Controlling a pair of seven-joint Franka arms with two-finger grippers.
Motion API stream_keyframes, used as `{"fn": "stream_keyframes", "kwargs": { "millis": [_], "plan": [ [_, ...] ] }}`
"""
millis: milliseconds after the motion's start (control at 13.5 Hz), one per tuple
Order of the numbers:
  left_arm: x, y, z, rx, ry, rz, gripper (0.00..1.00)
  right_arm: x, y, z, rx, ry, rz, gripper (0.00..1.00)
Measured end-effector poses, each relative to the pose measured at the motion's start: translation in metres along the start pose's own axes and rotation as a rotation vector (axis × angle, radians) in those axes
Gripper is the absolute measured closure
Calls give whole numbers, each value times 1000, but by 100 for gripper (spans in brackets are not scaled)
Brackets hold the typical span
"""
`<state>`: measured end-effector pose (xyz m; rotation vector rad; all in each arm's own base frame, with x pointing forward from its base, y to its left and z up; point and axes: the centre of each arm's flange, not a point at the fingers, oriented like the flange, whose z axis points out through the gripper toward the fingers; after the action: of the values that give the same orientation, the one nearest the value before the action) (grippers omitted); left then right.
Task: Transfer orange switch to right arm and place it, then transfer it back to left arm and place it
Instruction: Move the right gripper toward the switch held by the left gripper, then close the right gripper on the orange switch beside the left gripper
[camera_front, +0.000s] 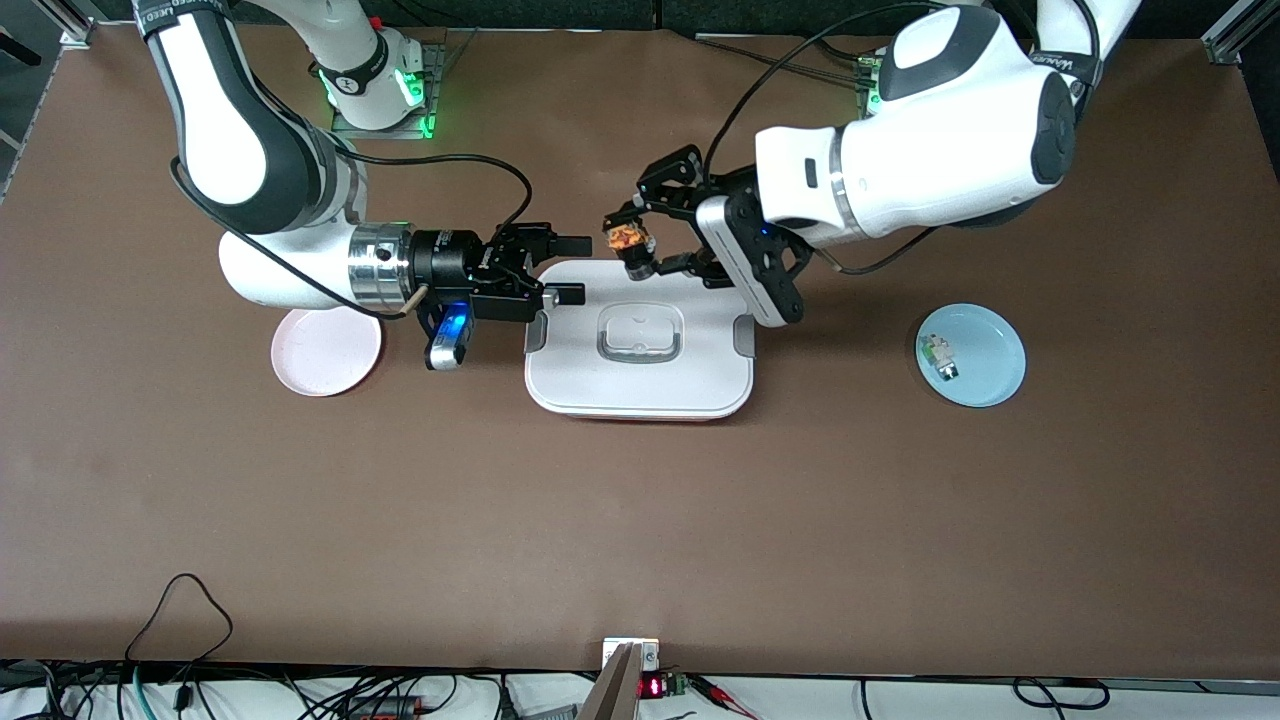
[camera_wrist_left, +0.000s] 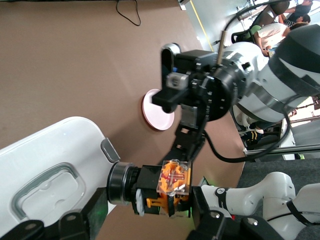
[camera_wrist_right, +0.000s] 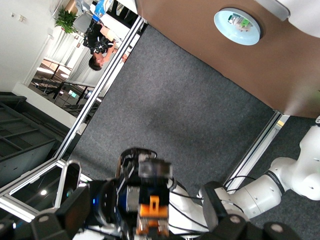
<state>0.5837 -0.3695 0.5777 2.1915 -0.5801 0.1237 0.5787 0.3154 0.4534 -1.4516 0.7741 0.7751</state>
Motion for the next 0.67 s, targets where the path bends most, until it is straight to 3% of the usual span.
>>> {"fn": "stream_keyframes", "kwargs": {
  "millis": [668],
  "plan": [
    [-1, -6, 3, 2, -6, -9, 28, -1, 13, 20, 35, -43, 48, 0]
  ]
}}
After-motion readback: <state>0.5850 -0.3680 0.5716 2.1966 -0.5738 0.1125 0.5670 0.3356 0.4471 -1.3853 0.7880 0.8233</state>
